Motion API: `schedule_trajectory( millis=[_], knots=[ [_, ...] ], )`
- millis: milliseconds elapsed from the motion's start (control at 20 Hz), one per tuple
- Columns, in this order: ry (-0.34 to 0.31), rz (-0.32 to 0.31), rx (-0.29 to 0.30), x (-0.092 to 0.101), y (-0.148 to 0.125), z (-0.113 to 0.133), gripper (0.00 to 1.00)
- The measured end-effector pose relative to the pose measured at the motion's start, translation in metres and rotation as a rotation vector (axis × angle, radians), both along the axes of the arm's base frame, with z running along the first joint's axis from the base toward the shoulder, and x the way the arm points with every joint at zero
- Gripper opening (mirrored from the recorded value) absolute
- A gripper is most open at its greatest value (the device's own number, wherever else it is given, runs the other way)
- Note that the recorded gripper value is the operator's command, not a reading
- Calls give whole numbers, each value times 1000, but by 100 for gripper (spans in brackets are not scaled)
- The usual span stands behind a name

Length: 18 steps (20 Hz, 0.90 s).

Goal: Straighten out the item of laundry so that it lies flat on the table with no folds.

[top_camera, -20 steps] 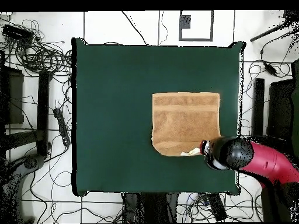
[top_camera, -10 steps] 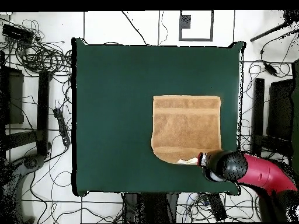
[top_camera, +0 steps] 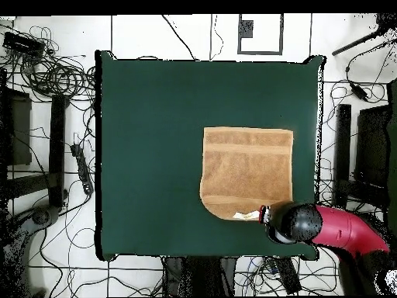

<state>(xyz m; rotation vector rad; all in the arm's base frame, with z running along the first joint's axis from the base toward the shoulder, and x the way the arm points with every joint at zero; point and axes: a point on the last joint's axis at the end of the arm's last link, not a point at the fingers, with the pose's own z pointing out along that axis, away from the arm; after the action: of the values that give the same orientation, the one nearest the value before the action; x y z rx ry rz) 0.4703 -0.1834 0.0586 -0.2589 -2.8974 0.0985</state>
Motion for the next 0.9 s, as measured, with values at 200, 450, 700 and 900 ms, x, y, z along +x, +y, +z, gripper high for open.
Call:
schedule_trajectory(
  millis=[200, 450, 700, 900],
  knots=[
    [0, 12, -2, -1, 0, -1, 0],
    [-4, 18, 0, 1, 1, -1, 0],
    [-23, 8, 30, 6, -2, -3, 0],
    [-20, -5, 53, 3, -4, -10, 0]
  ],
)
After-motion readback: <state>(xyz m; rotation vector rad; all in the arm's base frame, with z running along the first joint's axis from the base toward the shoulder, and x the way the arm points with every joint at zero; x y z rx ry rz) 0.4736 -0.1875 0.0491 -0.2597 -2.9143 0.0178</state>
